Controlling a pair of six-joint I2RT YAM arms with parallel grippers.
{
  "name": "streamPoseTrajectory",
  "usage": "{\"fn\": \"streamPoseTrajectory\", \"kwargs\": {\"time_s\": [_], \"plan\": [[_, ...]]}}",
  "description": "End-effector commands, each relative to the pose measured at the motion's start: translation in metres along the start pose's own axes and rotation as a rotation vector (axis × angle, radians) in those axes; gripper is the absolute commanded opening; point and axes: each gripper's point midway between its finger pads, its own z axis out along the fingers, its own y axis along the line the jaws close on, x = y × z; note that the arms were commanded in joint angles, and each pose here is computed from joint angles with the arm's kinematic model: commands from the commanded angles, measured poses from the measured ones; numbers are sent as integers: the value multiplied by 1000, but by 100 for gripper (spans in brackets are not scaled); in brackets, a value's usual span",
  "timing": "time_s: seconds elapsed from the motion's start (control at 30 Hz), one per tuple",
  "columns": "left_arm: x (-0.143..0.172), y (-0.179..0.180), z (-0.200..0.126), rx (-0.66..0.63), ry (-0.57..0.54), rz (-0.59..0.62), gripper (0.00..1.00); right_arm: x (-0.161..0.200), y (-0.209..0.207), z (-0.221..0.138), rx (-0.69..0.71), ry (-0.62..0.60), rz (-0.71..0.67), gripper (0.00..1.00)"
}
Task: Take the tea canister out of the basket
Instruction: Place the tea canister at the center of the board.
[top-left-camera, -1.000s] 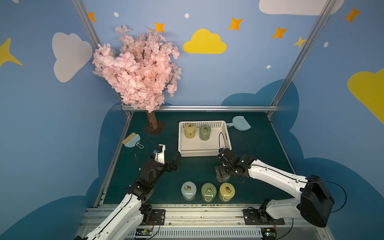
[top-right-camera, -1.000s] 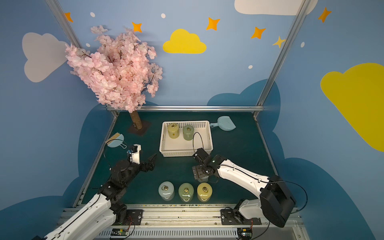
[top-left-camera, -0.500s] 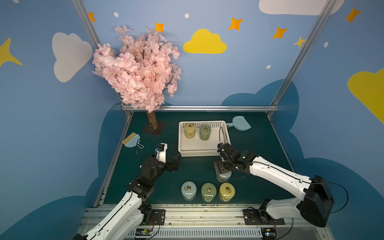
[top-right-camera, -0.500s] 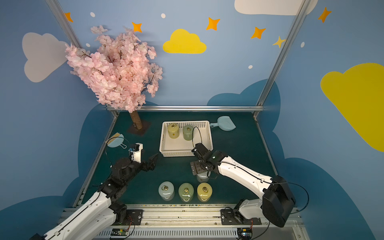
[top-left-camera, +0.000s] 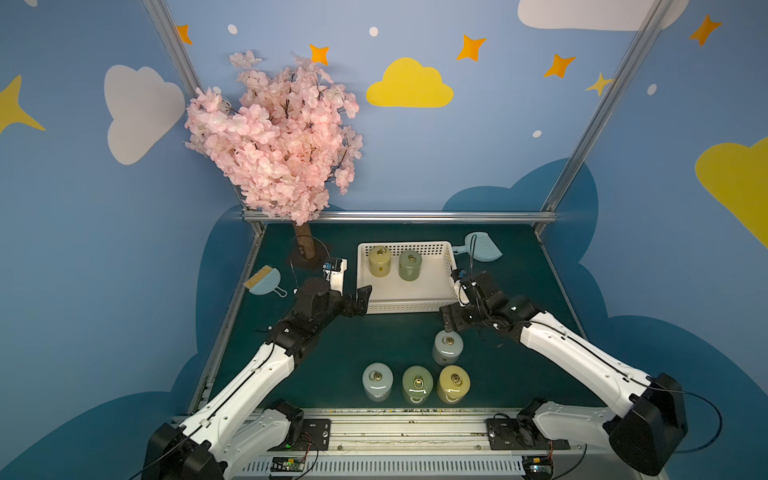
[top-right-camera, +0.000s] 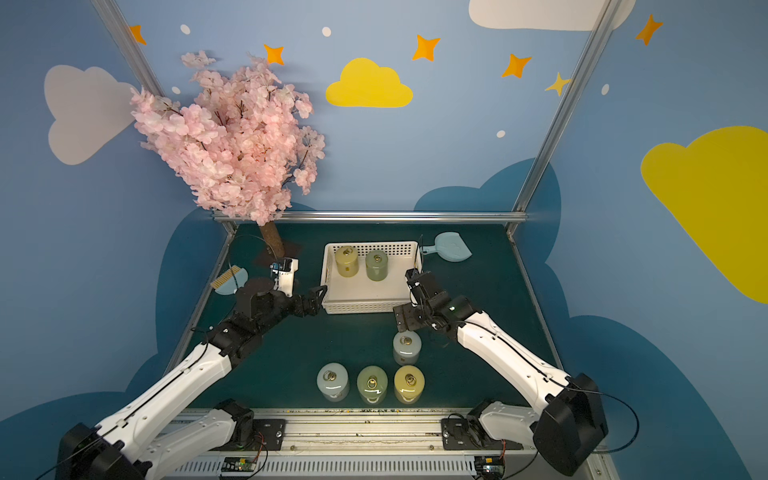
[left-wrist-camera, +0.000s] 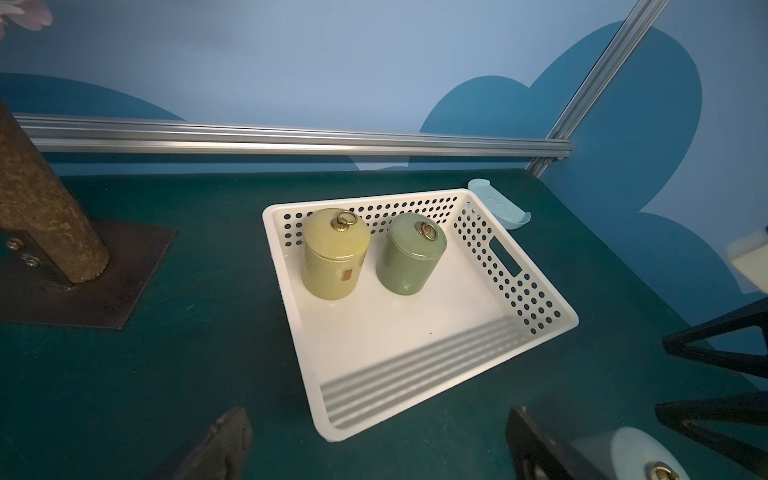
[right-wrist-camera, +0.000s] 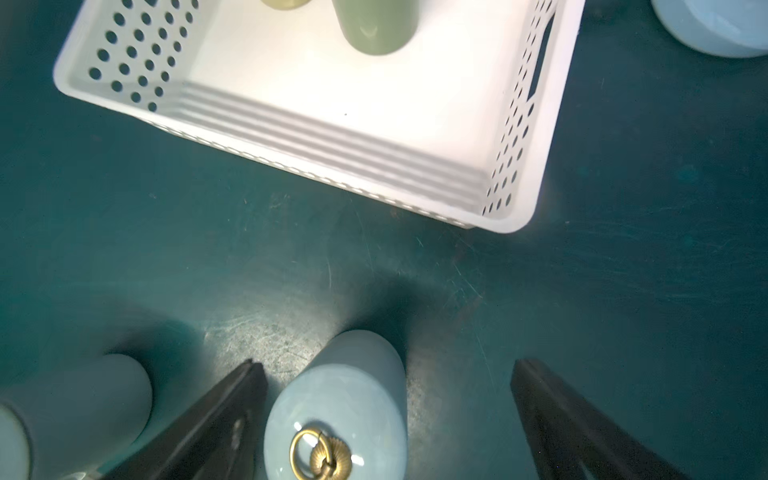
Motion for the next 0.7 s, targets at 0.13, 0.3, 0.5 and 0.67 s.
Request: {"fn": "streamPoseTrajectory", "kwargs": {"time_s": [0.13,0.3,0.5,0.67], "plan": [[-2,0,25,-34,166,-34,100,-13,-7,-3,11,-128,-80,98],[-6,2,49,-66,226,-34,100,-12,-10,-7,12,-190,-75,98],[-14,9,77,-121,286,-20,100,-7,-17,-11,23,-241,-65,98],[-16,17,105,-176,339,-3,100,-2,-19,-7,23,-239,-48,98]]}}
